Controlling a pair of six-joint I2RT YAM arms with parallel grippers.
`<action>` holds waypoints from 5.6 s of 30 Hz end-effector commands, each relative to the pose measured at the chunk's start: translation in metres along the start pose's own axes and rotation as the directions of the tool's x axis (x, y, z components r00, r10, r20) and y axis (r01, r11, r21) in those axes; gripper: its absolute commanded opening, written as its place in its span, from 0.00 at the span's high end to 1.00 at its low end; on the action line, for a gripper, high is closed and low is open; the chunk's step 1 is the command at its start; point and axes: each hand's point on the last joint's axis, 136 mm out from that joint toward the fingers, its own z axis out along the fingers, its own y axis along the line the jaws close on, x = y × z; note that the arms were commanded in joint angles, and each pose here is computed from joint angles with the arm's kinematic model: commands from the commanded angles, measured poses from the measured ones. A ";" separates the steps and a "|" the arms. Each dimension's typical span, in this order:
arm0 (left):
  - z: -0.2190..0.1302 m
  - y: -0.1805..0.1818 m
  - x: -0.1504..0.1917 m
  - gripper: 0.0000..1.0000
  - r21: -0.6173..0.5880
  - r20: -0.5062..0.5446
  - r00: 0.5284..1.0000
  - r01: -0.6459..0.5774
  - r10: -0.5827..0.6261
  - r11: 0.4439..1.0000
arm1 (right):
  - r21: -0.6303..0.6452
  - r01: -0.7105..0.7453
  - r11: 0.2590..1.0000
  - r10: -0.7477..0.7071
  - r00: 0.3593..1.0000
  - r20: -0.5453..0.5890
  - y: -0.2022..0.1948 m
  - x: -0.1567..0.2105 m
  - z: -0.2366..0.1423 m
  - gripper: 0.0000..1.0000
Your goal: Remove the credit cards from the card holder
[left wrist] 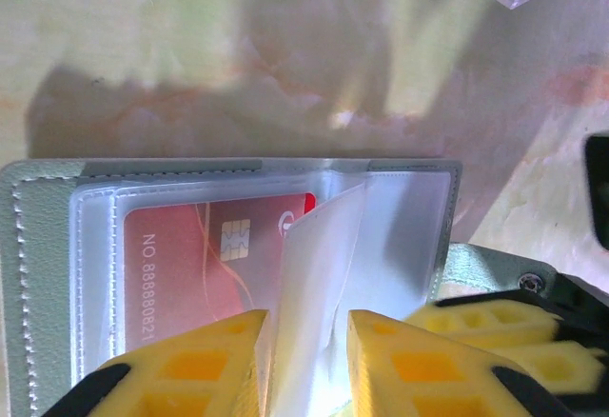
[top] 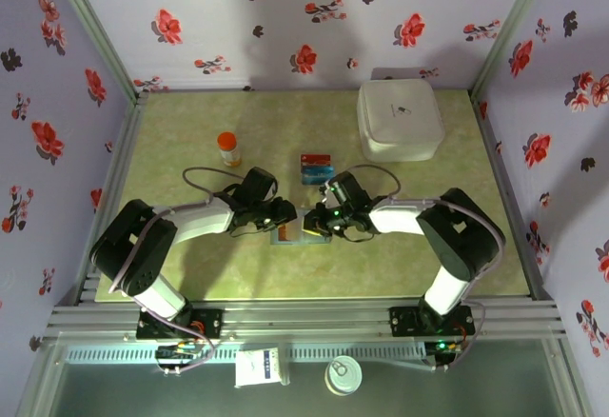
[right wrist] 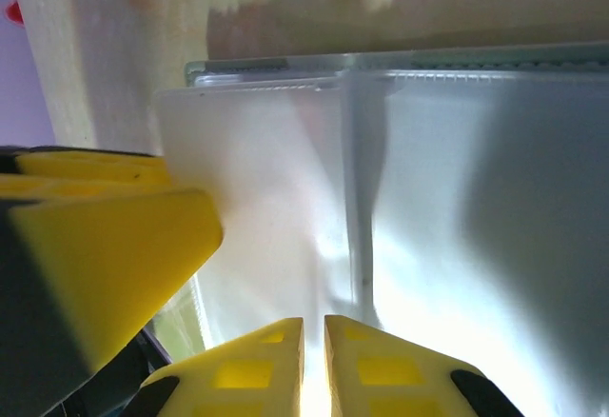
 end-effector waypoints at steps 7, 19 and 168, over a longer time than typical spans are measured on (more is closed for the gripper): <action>-0.010 -0.031 -0.005 0.73 0.057 0.009 1.000 -0.030 0.029 0.998 | 0.132 0.067 0.989 -0.079 0.993 0.090 0.006 -0.007 -0.044 0.84; 0.007 -0.061 0.001 0.65 0.077 -0.029 0.997 -0.073 0.076 0.994 | 0.187 0.075 0.979 -0.106 0.981 0.163 0.003 -0.010 -0.077 0.82; -0.009 0.034 0.008 1.00 0.069 -0.044 0.999 0.019 -0.016 0.997 | 0.296 0.068 0.953 -0.045 0.995 -0.085 0.002 -0.007 0.037 0.73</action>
